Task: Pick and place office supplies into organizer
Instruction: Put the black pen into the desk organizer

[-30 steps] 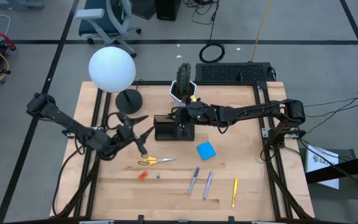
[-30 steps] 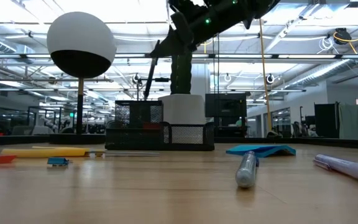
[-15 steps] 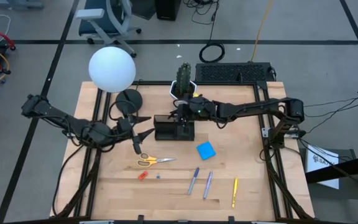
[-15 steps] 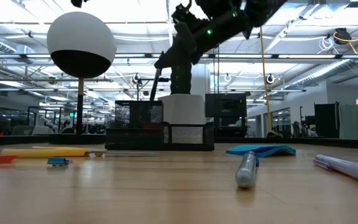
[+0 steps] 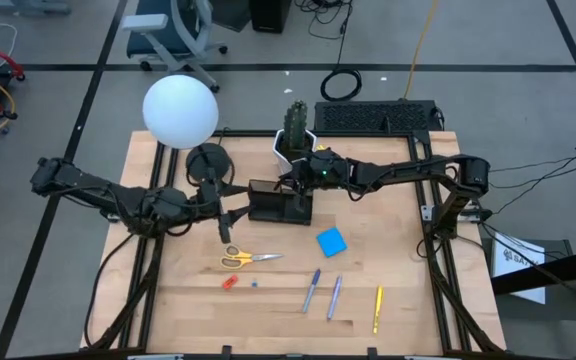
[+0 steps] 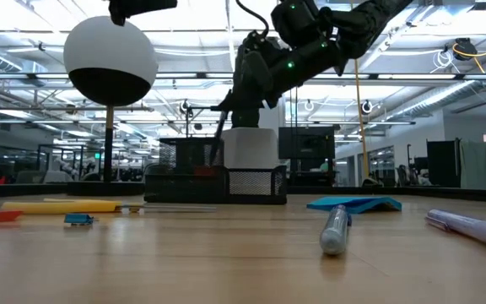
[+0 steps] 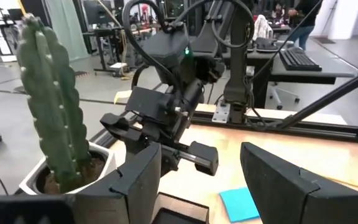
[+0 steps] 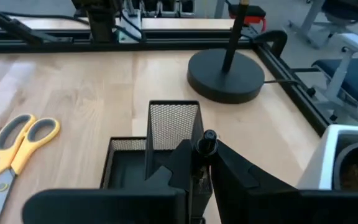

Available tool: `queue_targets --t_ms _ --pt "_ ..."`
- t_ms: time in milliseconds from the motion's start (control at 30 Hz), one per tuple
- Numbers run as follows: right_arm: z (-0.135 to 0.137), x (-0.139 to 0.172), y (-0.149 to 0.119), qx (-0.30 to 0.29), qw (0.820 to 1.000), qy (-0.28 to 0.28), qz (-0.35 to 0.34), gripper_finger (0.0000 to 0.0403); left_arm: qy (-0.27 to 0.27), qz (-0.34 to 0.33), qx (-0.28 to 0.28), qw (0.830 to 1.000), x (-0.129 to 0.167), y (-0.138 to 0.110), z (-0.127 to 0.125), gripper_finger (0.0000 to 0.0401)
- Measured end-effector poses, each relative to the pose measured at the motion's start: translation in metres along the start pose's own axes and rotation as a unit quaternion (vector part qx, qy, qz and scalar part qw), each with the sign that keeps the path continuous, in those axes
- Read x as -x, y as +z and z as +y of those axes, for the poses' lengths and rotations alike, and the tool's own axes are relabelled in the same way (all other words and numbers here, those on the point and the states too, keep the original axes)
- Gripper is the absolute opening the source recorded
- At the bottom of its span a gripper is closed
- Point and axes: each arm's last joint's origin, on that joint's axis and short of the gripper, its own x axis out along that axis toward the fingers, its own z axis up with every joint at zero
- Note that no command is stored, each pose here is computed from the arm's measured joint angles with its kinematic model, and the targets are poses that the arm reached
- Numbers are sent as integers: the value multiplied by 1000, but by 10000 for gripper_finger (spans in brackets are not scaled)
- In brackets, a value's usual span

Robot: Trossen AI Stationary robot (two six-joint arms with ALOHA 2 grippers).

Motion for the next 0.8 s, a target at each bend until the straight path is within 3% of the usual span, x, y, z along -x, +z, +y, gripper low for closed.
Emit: queue_targets --t_ms 267,667,800 --pt "2 -8 -6 -13 1000 27 0 30 -1 -11 13 1000 -6 -8 10 225" --pt "2 -15 -14 -14 1000 26 9 30 -11 -13 19 1000 -6 -7 10 225" --pt "2 -15 -14 -14 1000 25 12 62 -11 -13 20 1000 -6 -7 10 225"
